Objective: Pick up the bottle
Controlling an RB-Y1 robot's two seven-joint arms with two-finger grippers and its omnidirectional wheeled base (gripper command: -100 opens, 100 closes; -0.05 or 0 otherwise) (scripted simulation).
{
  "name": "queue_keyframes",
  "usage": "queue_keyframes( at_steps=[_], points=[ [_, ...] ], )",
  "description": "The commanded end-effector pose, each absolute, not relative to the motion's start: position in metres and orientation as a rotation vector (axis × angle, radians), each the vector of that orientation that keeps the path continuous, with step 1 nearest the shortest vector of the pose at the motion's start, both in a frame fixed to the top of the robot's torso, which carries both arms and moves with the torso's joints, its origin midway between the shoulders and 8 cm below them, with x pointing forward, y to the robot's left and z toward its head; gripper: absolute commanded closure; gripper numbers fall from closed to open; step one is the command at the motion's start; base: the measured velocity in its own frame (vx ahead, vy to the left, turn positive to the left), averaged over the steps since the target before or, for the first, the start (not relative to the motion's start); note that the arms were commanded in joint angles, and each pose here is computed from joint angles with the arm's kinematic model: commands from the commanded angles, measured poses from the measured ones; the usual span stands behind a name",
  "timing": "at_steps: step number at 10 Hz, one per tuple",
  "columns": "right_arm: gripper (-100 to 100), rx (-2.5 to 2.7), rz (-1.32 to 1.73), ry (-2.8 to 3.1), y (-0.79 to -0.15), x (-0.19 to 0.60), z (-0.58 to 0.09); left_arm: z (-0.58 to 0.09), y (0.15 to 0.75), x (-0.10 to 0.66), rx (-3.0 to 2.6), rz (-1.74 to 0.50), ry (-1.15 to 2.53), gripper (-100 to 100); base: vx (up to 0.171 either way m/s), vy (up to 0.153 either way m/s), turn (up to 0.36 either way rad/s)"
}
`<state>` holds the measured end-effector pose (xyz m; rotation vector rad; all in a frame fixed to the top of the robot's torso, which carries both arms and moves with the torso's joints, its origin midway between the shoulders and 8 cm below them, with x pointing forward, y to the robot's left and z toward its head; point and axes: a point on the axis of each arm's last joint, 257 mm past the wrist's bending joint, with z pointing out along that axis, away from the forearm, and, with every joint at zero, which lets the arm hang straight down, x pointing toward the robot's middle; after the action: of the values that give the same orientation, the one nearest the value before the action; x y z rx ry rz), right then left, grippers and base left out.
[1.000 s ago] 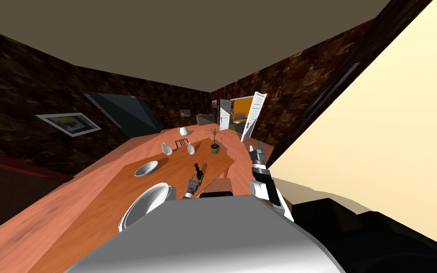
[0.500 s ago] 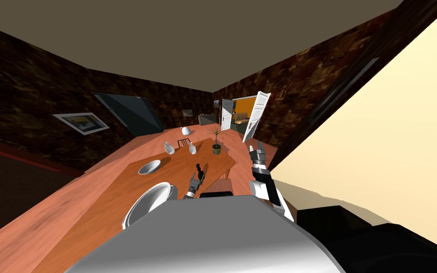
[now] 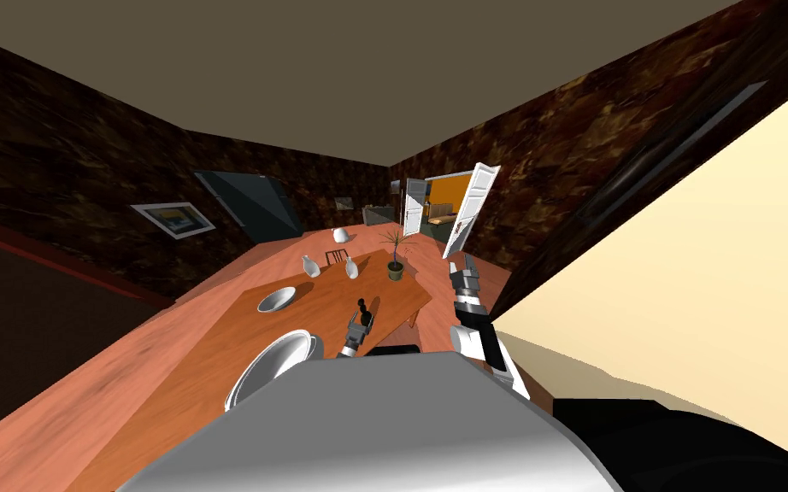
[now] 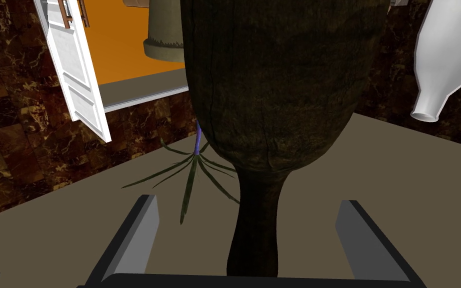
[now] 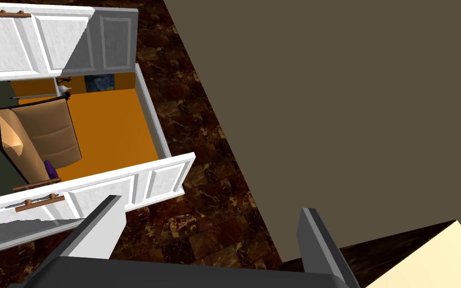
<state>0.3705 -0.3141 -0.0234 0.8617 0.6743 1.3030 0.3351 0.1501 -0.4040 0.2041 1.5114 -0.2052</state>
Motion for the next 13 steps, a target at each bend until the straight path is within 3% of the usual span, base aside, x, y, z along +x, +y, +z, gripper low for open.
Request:
queue_keyframes(
  at_steps=[1,3,4,8,9,10,13],
  points=[
    [0,0.862,1.303,0.674,-0.314,0.371,-0.023,-0.398,0.143,0.332,0.213,-0.207,1.502,-100,0.066,0.037,0.137],
    [0,0.862,1.303,0.674,-0.314,0.371,-0.023,-0.396,0.143,0.332,0.214,-0.204,1.496,-100,0.021,0.008,-0.006],
    [0,0.862,1.303,0.674,-0.314,0.371,-0.023,-0.396,0.143,0.333,0.214,-0.204,1.494,100,0.0,0.0,0.0],
    [0,0.862,1.303,0.674,-0.314,0.371,-0.023,-0.396,0.143,0.333,0.214,-0.205,1.495,100,0.0,0.0,0.0],
    [0,0.862,1.303,0.674,-0.314,0.371,-0.023,-0.396,0.143,0.333,0.214,-0.205,1.495,0,0.0,0.0,0.0],
    [0,0.862,1.303,0.674,-0.314,0.371,-0.023,-0.399,0.161,0.339,0.2,-0.195,1.498,100,-0.064,-0.034,-0.24],
    [0,0.862,1.304,0.674,-0.314,0.371,-0.023,-0.405,0.2,0.353,0.167,-0.164,1.5,100,-0.124,-0.065,-0.192]
  ],
)
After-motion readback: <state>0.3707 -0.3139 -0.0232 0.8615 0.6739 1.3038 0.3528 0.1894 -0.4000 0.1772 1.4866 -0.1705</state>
